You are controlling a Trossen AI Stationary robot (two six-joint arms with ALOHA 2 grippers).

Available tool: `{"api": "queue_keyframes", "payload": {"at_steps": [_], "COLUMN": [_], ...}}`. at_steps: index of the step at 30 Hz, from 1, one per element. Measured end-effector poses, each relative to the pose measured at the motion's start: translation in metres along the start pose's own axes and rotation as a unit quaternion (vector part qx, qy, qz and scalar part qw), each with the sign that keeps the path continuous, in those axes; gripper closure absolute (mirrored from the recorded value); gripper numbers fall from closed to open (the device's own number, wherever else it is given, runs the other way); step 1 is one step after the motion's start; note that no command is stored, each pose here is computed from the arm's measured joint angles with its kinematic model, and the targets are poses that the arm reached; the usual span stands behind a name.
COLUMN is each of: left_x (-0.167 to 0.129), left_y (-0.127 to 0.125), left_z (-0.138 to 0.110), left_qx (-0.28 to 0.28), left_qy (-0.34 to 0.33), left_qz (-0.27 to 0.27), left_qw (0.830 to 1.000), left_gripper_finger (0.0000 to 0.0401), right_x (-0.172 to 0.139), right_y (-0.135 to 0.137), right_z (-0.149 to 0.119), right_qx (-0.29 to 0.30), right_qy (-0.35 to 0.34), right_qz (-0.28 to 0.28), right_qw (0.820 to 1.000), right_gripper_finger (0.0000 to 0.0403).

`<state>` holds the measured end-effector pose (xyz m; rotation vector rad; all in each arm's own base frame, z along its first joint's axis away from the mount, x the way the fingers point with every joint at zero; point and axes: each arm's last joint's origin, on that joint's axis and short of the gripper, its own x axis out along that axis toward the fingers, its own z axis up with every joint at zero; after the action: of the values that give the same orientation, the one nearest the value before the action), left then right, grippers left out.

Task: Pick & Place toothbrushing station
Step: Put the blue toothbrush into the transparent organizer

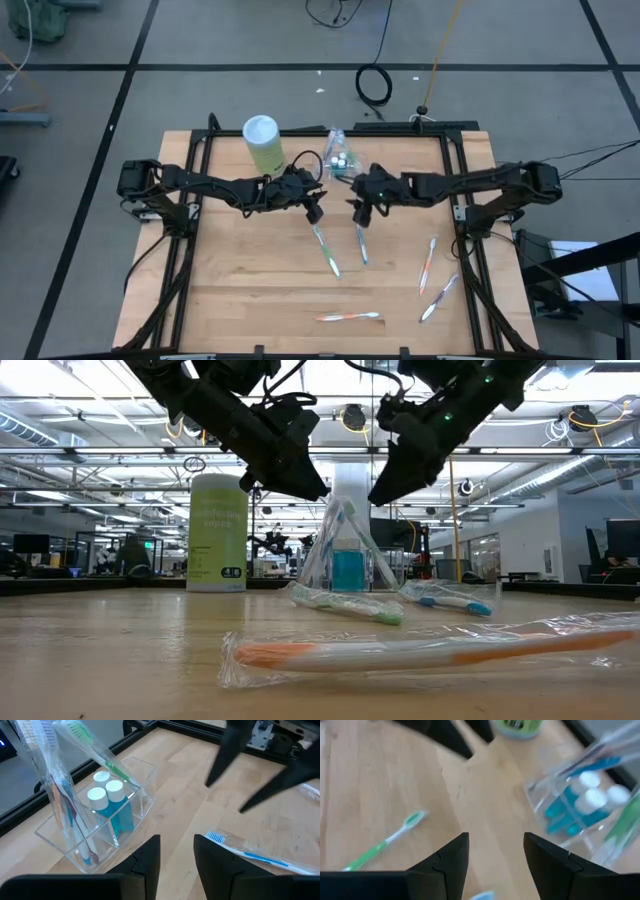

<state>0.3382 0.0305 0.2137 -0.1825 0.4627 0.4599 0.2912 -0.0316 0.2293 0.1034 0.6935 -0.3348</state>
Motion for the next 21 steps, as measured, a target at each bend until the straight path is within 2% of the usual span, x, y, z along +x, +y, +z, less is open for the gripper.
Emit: {"api": "queue_keyframes", "payload": {"at_steps": [4, 12, 21], "left_x": [0.000, 0.000, 0.000], "left_y": [0.000, 0.000, 0.000], "left_z": [0.000, 0.000, 0.000], "left_qx": [0.000, 0.000, 0.000], "left_qy": [0.000, 0.000, 0.000], "left_qz": [0.000, 0.000, 0.000], "left_qw": [1.000, 1.000, 1.000], "left_gripper_finger": [0.0277, 0.0277, 0.0277], "right_x": [-0.002, -0.002, 0.008], "right_y": [0.007, 0.010, 0.006], "right_z": [-0.007, -0.017, -0.067], "right_qx": [0.033, 0.142, 0.226], "right_qy": [0.029, 0.063, 0.134], "right_qz": [0.004, -0.006, -0.010], "right_qw": [0.999, 0.988, 0.965], "right_gripper_finger": [0.0222, 0.0225, 0.0227]}}
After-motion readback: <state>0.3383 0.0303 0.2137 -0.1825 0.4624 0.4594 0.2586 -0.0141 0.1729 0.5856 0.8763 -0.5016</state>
